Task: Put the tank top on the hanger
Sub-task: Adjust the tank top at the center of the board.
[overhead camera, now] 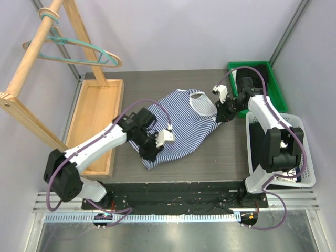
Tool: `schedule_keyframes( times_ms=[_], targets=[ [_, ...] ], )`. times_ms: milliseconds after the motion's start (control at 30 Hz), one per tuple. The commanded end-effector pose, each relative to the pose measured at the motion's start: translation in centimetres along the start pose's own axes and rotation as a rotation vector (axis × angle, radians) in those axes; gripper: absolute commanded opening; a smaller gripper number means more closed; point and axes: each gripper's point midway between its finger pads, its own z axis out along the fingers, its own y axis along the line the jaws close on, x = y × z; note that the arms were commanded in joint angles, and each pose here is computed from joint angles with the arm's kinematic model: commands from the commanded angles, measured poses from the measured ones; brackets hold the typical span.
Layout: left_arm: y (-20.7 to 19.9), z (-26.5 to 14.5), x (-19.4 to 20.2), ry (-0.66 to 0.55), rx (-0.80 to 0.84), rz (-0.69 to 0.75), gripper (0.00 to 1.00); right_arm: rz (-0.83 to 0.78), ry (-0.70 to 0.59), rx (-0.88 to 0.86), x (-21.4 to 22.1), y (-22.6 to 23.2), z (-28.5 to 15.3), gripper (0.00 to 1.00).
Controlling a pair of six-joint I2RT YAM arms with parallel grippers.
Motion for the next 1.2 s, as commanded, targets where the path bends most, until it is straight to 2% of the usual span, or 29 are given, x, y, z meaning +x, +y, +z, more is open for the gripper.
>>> schedule_keyframes(
  times_ms=[0,33,67,133,167,267,300,400,533,700,867,1167],
  targets=[
    [-1.8,2.2,-2.7,-0.081,0.125,0.09,0.46,-0.055,0.009,0.073,-0.3,-1.4,-0.8,0.3],
    [-1.8,2.3,-3.0,-0.081,0.138,0.094,0.52,-0.041,0.013,0.083,-0.3,-1.6,-0.9,0.37],
    [-1.8,2.1,-3.7,-0.089,0.153,0.108,0.63,-0.035,0.008,0.101,-0.5,-1.8,-0.9,0.49],
    [-1.6,1.7,-4.3,-0.093,0.153,0.116,0.78,-0.002,0.01,0.155,-0.6,-2.4,-1.5,0.57],
    [-1.3,1.4,-4.7,-0.1,0.137,0.13,0.88,0.0,0.004,0.182,-0.8,-2.8,-1.7,0.64],
    [0.1,0.4,-6.4,-0.149,0.053,0.181,1.0,0.034,-0.025,0.284,-1.7,-3.7,-3.2,0.71],
    [1.1,0.0,-6.5,-0.149,-0.011,0.161,1.0,0.054,-0.036,0.312,-2.0,-3.9,-3.6,0.75],
    [4.9,-1.2,-7.4,-0.171,-0.175,0.137,1.0,0.092,-0.087,0.319,-2.8,-3.0,-4.8,0.76],
    [10.4,-2.4,-7.8,-0.166,-0.362,0.041,1.0,0.127,-0.132,0.238,-3.0,-0.4,-4.8,0.76],
    [16.9,-2.1,-6.7,-0.099,-0.508,-0.05,1.0,0.15,-0.09,0.133,-0.6,2.1,-3.6,0.75],
    [21.9,0.5,-4.7,-0.021,-0.555,-0.121,1.0,0.194,-0.005,0.095,2.6,2.9,-1.4,0.73],
    [25.0,4.2,-3.3,0.027,-0.544,-0.169,1.0,0.324,0.044,0.093,3.4,1.6,2.0,0.7]
  ],
)
